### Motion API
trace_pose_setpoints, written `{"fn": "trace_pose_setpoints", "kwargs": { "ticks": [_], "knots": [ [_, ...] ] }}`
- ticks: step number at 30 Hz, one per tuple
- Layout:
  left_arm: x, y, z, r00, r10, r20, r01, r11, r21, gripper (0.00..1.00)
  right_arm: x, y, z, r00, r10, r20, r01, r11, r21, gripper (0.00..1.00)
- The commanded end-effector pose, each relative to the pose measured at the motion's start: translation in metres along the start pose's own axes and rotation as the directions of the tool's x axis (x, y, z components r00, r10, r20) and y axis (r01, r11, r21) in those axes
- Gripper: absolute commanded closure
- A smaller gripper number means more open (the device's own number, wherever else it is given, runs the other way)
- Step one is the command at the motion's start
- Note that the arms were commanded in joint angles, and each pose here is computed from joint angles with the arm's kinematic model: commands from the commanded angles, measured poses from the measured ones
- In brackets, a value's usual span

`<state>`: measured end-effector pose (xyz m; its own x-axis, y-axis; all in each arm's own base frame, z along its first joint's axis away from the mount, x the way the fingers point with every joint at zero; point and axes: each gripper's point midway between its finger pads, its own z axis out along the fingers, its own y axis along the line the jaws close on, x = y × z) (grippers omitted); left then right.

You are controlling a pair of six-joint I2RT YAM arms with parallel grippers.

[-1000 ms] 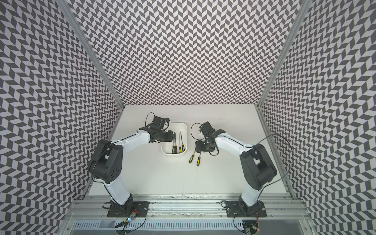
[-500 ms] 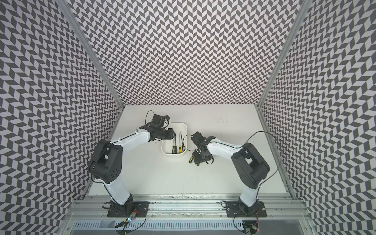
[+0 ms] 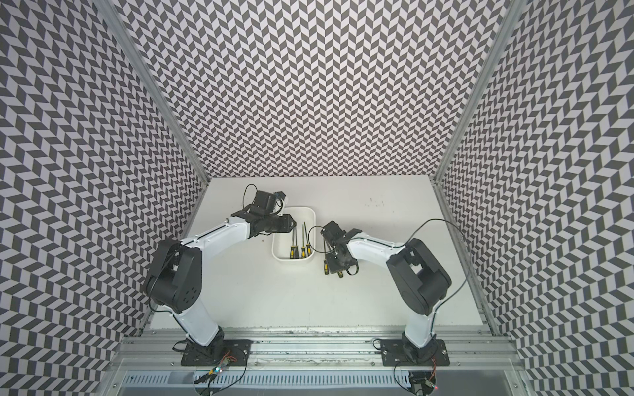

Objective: Put the file tool into the storage box
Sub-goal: Pick up the file tool from the center of the board.

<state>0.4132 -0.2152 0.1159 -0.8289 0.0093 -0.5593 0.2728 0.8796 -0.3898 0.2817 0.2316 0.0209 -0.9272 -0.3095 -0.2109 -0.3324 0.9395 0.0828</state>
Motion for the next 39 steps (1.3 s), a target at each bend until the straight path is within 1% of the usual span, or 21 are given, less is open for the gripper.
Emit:
{"fn": "trace_pose_setpoints", "kwargs": {
  "ticks": [1,3,8,10,12,18,22,24,27,30,39],
  "knots": [
    [-0.015,-0.019,-0.014,0.998,-0.016,0.065,0.01,0.995,0.095,0.7,-0.012,-0.011,-0.003,0.999,0.002,0.049,-0.005,0.998,0.059,1.0],
    [-0.013,-0.021,-0.014,0.997,-0.026,0.067,0.018,0.993,0.113,0.7,-0.031,-0.008,-0.021,0.993,0.02,0.119,-0.025,0.999,0.033,1.0],
    [-0.009,-0.031,-0.018,0.997,-0.032,0.071,0.02,0.986,0.163,0.7,-0.068,0.01,-0.07,0.955,0.056,0.293,-0.022,0.993,-0.115,1.0],
    [-0.01,-0.037,-0.02,0.997,-0.023,0.079,0.009,0.984,0.18,0.7,-0.078,0.018,-0.088,0.938,0.067,0.34,-0.008,0.985,-0.172,1.0],
    [-0.011,-0.043,-0.021,0.996,-0.013,0.088,-0.005,0.98,0.199,0.7,-0.085,0.018,-0.097,0.927,0.082,0.367,-0.013,0.982,-0.188,1.0],
    [-0.016,-0.049,-0.02,0.996,-0.006,0.094,-0.014,0.978,0.208,0.7,-0.088,0.014,-0.086,0.938,0.06,0.342,0.0,0.985,-0.173,1.0],
    [-0.021,-0.054,-0.02,0.995,-0.001,0.101,-0.023,0.972,0.235,0.7,-0.086,0.029,-0.088,0.944,0.044,0.328,0.042,0.967,-0.25,1.0],
    [-0.026,-0.064,-0.023,0.993,-0.015,0.114,-0.018,0.958,0.286,0.69,-0.087,0.038,-0.092,0.942,0.03,0.334,0.073,0.954,-0.292,1.0],
    [-0.028,-0.077,-0.025,0.991,-0.005,0.137,-0.042,0.942,0.334,0.68,-0.09,0.045,-0.097,0.938,0.011,0.346,0.107,0.942,-0.319,1.0],
    [-0.025,-0.087,-0.018,0.993,0.003,0.12,-0.047,0.93,0.363,0.66,-0.095,0.051,-0.102,0.934,0.003,0.358,0.128,0.931,-0.342,1.0],
    [-0.015,-0.11,-0.008,0.995,0.03,0.098,-0.067,0.914,0.399,0.65,-0.111,0.068,-0.117,0.925,0.002,0.381,0.164,0.901,-0.402,1.0]
  ]
}}
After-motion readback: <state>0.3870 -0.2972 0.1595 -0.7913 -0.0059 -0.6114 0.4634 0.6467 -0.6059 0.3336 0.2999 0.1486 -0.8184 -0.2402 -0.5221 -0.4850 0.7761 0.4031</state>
